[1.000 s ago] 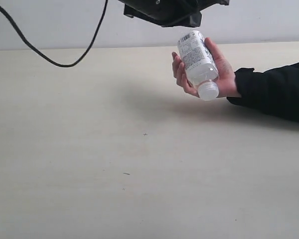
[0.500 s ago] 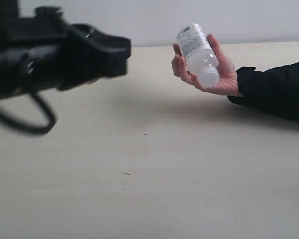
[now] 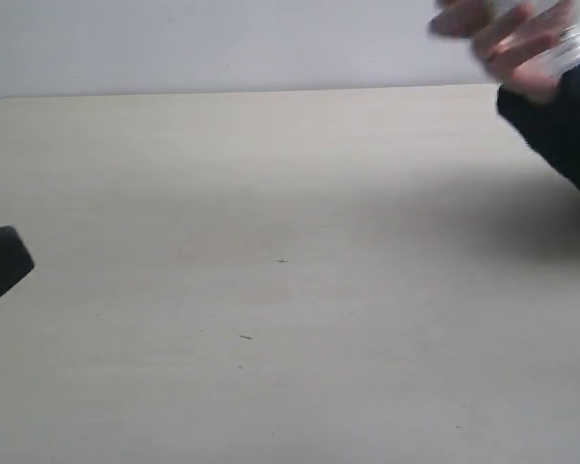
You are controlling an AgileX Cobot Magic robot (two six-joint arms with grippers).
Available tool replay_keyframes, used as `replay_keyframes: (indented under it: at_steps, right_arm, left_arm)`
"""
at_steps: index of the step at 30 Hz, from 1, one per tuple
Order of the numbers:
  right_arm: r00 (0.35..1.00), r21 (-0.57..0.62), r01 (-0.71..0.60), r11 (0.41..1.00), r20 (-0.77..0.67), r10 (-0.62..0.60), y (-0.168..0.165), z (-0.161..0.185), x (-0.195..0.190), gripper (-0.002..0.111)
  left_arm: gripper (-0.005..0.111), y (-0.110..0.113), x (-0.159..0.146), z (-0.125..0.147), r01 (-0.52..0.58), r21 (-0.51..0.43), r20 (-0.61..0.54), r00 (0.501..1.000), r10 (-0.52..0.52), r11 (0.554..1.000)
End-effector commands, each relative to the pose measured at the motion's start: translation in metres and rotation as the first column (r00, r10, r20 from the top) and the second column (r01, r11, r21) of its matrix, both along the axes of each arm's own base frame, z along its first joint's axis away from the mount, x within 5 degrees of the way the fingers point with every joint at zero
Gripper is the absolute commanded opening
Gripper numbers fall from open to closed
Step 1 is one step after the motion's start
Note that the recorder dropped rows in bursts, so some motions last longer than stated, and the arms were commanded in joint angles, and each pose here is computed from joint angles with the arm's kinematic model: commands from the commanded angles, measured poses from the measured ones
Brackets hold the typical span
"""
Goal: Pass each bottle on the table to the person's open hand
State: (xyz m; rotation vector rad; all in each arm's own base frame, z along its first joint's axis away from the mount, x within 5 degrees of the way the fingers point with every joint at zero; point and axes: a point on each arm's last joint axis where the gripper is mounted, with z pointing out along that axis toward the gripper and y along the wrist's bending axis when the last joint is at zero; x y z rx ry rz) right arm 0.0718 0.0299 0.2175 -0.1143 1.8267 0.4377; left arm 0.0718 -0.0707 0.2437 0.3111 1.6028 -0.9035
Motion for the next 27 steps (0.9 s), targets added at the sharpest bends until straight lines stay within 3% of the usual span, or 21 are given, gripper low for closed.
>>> replay_keyframes:
  at_steps: [1, 5, 14, 23, 27]
  right_arm:
    - [1.000, -0.006, 0.007, 1.000, 0.011, -0.007, -0.001, 0.000, 0.000, 0.000]
    - [1.000, -0.006, 0.007, 1.000, 0.011, -0.007, -0.001, 0.000, 0.000, 0.000]
    - [1.000, -0.006, 0.007, 1.000, 0.011, -0.007, -0.001, 0.000, 0.000, 0.000]
    - [1.000, -0.006, 0.007, 1.000, 0.011, -0.007, -0.001, 0.000, 0.000, 0.000]
    - [1.000, -0.006, 0.007, 1.000, 0.011, -0.007, -0.001, 0.000, 0.000, 0.000]
  left_arm:
    - [0.001, 0.013, -0.011, -0.016, 0.003, -0.044, 0.053, 0.999, -0.001, 0.999]
    - [0.001, 0.019, -0.018, -0.021, 0.011, -0.071, 0.096, 0.995, -0.004, 0.997]
    - [0.001, 0.019, -0.023, -0.034, 0.054, 0.010, -0.005, 0.999, -0.054, 0.998]
    - [0.001, 0.019, -0.024, -0.034, 0.057, 0.017, -0.009, 0.998, -0.057, 0.998]
    - [0.001, 0.019, -0.024, -0.034, 0.053, 0.085, 0.066, 0.996, -0.058, 0.995]
